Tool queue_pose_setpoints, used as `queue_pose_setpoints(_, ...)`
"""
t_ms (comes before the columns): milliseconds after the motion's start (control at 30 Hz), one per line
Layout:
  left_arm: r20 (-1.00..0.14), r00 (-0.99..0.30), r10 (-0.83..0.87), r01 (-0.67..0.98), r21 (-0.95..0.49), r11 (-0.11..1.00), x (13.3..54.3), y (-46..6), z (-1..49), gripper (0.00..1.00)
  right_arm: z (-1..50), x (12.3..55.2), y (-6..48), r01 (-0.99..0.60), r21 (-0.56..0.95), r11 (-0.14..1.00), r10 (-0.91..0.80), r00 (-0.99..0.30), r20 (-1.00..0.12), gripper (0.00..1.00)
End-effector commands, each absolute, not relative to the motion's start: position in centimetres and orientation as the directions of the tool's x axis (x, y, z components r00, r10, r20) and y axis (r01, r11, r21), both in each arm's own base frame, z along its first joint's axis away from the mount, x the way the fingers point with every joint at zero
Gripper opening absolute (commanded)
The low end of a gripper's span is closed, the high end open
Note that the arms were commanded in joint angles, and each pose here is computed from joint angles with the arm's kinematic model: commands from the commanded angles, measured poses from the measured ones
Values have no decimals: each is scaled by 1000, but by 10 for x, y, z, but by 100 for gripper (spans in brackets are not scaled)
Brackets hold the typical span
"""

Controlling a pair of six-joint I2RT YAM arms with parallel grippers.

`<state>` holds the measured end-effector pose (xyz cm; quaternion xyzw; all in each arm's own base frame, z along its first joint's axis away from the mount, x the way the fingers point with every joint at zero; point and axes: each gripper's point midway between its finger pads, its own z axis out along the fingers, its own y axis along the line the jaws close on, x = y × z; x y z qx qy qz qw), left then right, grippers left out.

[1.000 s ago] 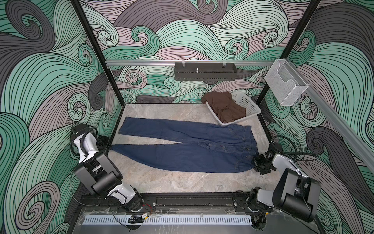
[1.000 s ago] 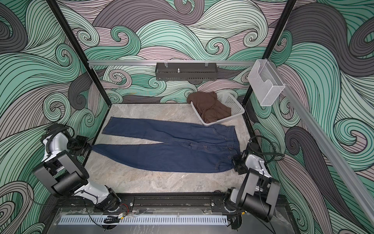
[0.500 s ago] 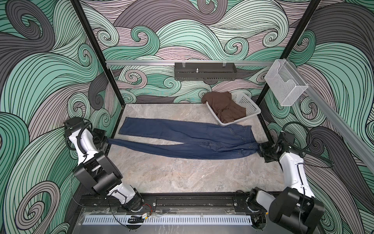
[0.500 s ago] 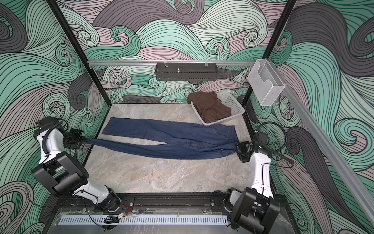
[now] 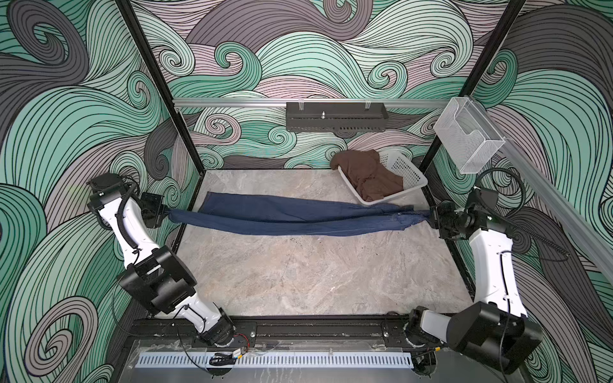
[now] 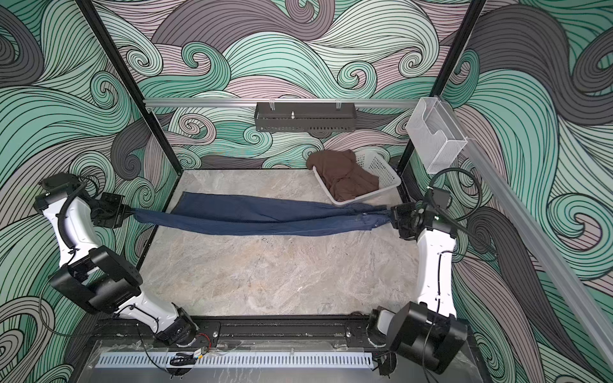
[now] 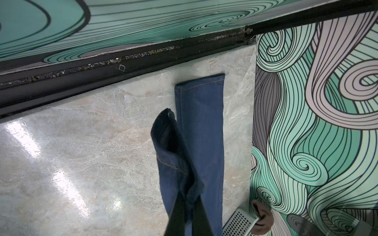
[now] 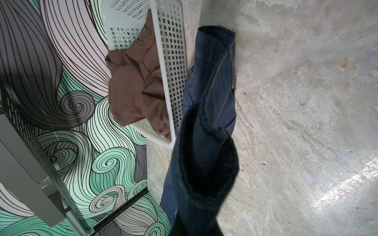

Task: Fold and stack the trousers
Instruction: Flatten out the trousers at the center of the table.

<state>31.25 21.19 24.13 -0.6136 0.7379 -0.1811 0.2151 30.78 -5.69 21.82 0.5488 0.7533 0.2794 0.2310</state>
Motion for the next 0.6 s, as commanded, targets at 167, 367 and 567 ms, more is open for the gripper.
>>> queue_pose_setpoints(167, -100, -113, -989, -906, -398, 144, 236, 205, 209, 0, 133, 218, -51, 844, 478, 244, 962, -272, -10, 0)
queue_pose_setpoints(367, -195, -67, -979, -959, -258, 117, 189, 203, 195, 0, 104, 171, -67, 904, 333, 267, 964, -242, -114, 0)
queue_pose_setpoints(567, -238, -55, -970, -978, -183, 100, 171, 210, 190, 0, 95, 152, -78, 925, 236, 298, 950, -262, -170, 0)
